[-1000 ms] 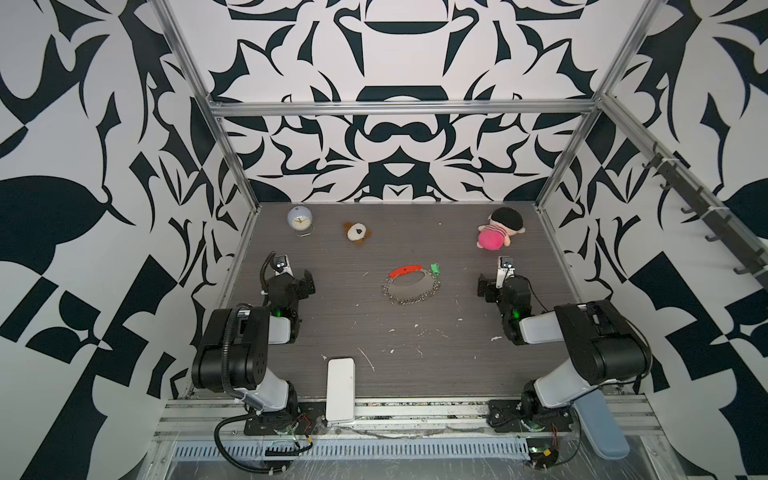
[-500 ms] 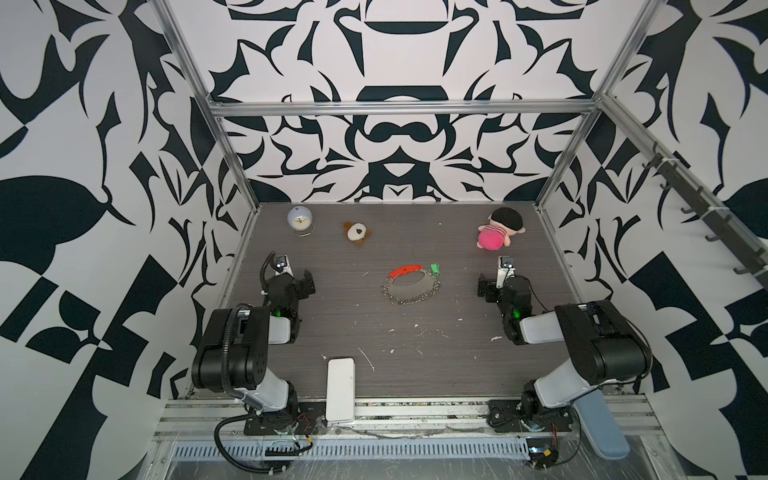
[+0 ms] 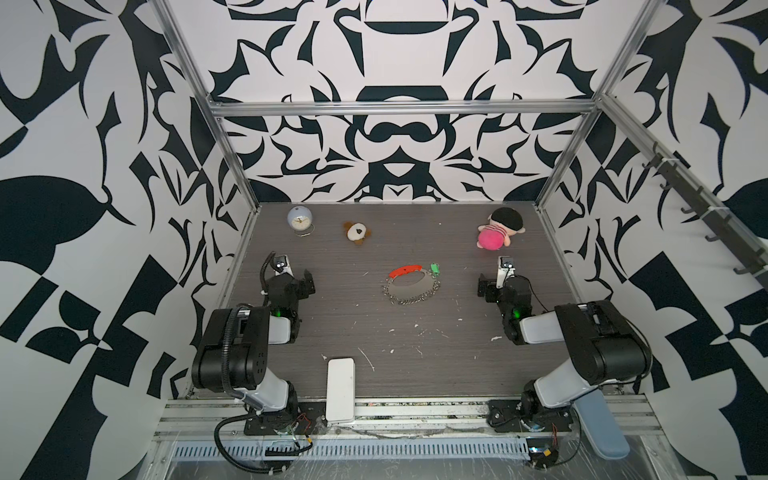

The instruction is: Put the keys on the keyring

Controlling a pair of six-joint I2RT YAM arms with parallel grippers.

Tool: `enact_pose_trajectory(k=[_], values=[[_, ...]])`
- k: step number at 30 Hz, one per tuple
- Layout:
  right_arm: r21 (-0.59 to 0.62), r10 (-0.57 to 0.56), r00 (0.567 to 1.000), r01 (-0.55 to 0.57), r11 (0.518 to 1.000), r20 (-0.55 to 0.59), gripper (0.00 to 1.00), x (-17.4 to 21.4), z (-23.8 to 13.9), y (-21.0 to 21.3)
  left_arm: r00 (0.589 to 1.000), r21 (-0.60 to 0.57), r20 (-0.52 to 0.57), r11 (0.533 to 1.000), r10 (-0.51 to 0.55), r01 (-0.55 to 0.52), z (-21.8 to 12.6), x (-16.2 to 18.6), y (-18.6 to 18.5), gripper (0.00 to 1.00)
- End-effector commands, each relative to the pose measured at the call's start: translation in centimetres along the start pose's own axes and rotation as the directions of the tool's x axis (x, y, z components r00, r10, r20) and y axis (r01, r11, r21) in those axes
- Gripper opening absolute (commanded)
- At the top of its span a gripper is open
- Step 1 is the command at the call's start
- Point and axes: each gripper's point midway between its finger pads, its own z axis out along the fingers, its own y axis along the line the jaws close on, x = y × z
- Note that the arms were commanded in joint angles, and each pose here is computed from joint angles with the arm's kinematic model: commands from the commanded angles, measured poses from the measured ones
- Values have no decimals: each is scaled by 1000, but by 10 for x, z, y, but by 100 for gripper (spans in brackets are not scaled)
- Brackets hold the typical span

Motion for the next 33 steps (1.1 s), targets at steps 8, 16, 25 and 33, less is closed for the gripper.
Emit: enact_pose_trajectory(k=[8,16,25,33], values=[[2,13,998,-13,1000,53,100,-17,0,-1,999,2,36,1000,-12,12,2,-15,0,100],[2,13,998,-13,1000,55,100,-17,0,-2,999,3,39,1000,-16,16,1,-15,0,100],[-32,11,998,-9,999,68,100,-17,-3,4,999,8,45,1000,-10,10,0,-15,-2,100],[-55,7,991,0,998,131,100,-18,-15,8,997,14,82,1000,-13,12,-6,-19,-3,100]])
